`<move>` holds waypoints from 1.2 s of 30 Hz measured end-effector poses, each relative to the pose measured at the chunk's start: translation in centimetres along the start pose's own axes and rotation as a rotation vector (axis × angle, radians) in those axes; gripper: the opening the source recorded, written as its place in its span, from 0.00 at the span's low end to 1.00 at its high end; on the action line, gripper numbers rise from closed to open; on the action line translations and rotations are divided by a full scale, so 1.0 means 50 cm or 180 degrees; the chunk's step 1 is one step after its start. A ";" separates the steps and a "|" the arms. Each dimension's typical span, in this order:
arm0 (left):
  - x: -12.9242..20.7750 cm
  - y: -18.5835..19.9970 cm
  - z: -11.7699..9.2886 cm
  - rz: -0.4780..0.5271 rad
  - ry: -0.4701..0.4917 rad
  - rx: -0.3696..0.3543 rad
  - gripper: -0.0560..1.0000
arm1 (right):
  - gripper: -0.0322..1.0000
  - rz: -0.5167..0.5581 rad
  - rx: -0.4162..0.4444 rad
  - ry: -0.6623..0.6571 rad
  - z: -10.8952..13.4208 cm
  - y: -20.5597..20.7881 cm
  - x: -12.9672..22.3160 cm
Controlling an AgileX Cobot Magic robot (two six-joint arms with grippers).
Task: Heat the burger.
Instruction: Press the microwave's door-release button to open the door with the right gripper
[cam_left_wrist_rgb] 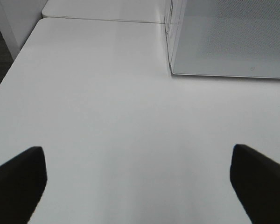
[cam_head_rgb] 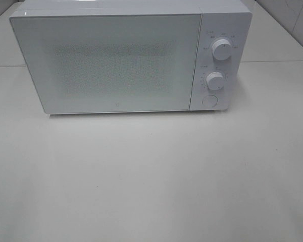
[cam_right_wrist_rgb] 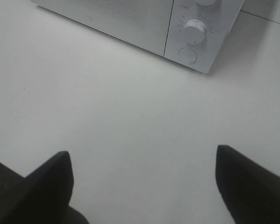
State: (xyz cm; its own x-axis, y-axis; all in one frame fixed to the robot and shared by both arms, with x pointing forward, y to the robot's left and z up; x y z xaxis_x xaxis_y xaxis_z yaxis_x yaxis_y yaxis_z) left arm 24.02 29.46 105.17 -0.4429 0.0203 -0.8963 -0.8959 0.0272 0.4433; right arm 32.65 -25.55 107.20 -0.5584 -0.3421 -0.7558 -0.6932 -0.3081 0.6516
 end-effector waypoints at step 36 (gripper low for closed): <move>0.000 0.000 0.000 0.0000 0.0000 0.0000 0.99 | 0.77 -0.0494 0.1085 -0.1066 -0.013 0.130 0.167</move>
State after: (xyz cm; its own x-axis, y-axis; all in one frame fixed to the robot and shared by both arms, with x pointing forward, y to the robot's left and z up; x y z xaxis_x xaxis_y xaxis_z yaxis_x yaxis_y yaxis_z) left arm 24.02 29.46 105.17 -0.4429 0.0203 -0.8963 -0.8959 0.0272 0.4433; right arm 23.77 -30.98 105.16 -0.5138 0.0059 -0.8579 -0.8579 -0.0061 0.5138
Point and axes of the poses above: a point on each arm's last joint axis where the gripper is mounted, y pointing back along that axis away from the gripper, z along the wrist's bending axis when the last joint is at zero, x = y × z, the point moved 1 cm from there along -y, pointing out along that axis toward the gripper, and after that the axes turned 3 degrees about -y, right-handed, at the moved point
